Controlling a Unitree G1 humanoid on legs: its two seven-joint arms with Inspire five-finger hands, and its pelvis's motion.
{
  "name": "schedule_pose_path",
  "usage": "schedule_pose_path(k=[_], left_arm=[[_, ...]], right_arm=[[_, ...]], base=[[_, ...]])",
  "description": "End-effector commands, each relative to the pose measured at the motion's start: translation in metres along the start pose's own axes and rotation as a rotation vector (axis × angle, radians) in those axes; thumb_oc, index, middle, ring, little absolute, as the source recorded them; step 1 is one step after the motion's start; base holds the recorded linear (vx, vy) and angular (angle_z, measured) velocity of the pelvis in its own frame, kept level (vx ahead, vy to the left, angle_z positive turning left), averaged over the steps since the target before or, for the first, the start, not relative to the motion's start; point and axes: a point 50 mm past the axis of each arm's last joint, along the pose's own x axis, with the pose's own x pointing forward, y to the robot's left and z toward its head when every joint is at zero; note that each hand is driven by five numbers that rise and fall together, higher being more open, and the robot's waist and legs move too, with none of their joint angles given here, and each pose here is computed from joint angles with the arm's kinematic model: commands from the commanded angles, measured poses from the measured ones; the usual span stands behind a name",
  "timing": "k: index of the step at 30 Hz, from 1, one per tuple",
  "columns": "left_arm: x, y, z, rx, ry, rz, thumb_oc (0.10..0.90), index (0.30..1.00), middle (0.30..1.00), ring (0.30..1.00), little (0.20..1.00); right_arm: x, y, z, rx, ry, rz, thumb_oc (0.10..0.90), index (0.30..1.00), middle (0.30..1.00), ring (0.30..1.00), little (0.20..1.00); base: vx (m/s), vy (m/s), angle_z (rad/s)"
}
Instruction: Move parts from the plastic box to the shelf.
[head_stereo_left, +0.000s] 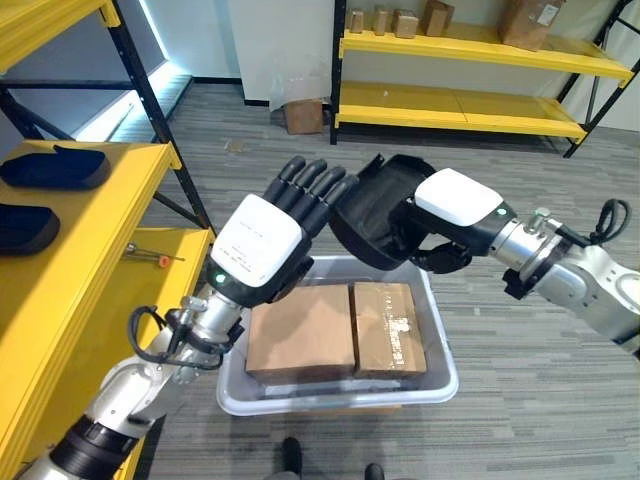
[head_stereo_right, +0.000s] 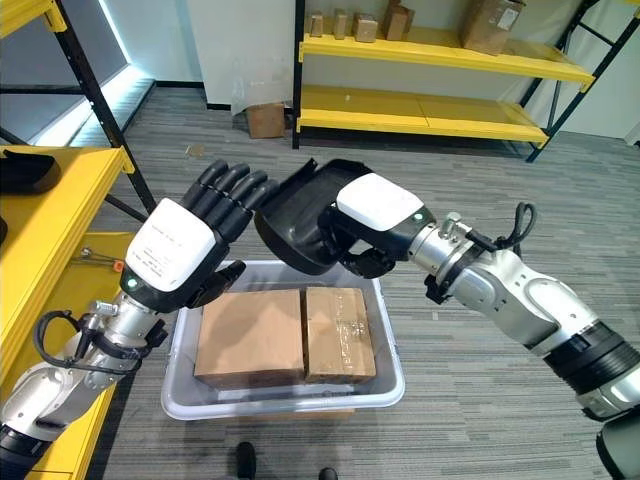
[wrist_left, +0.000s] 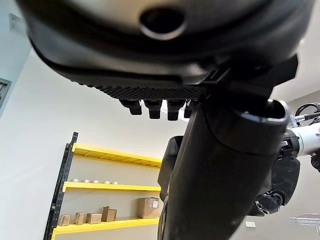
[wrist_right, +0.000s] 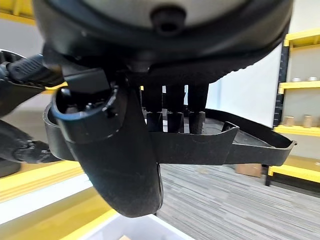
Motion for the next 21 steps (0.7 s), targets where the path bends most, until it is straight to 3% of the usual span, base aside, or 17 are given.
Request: schedule_pose_path(k=[1, 21], left_arm=[[0.009, 0.011, 0.005, -0.042, -0.025, 0.084, 0.9, 1.0, 1.0, 1.0, 1.0], [0.02, 0.01, 0.013, -0.058, -0.08, 0.079, 0.9, 1.0, 1.0, 1.0, 1.0]], right_arm=[[0.009, -0.045, -0.004, 0.019, 0.002, -0.273, 0.4, 0.3, 0.3, 0.3, 0.3], [0.024, -0.052, 0.011, 0.0, -0.079, -0.25, 0.4, 0.3, 0.3, 0.3, 0.3]], base=[[0.0, 0.0, 0.0], [0.0, 0.0, 0.0]])
